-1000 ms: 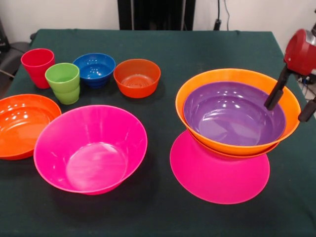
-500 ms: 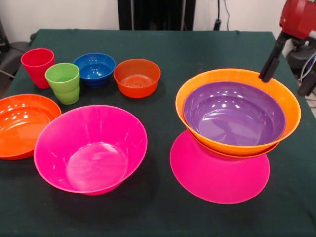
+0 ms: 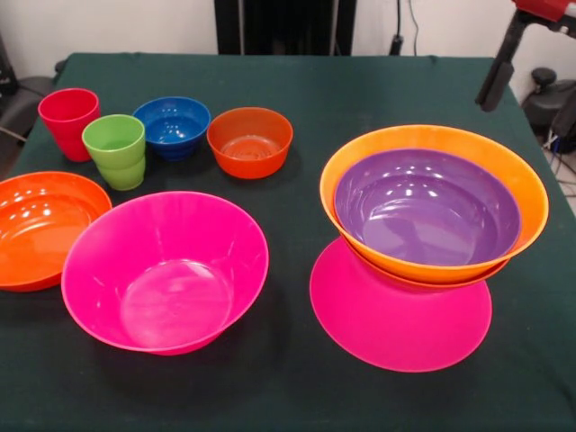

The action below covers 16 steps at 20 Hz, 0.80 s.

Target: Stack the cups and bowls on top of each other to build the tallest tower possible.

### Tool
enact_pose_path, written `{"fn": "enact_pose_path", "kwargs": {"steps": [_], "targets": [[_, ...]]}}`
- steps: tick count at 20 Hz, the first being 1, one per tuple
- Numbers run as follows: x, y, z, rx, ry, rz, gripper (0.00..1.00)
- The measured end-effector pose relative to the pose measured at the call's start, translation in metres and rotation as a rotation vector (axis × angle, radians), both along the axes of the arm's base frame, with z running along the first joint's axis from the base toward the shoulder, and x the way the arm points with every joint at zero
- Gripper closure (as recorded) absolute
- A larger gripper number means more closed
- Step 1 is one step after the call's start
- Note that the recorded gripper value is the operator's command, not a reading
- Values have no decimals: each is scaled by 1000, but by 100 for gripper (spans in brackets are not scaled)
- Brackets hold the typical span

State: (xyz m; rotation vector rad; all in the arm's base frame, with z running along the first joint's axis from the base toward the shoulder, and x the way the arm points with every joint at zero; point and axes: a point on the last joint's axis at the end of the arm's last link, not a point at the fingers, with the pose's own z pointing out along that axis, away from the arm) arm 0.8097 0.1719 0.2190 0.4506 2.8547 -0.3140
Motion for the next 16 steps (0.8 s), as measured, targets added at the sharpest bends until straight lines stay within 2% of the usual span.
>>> {"fn": "enact_pose_path", "kwargs": {"steps": [4,5,9,16], "targets": [[-10,-14,1,15,24,-24,0],[-16,-24,0,24,39,-41,0],[-27,-40,-4,32,56,-65,0],[-49,-76,-15,42,59,-109,0]]}}
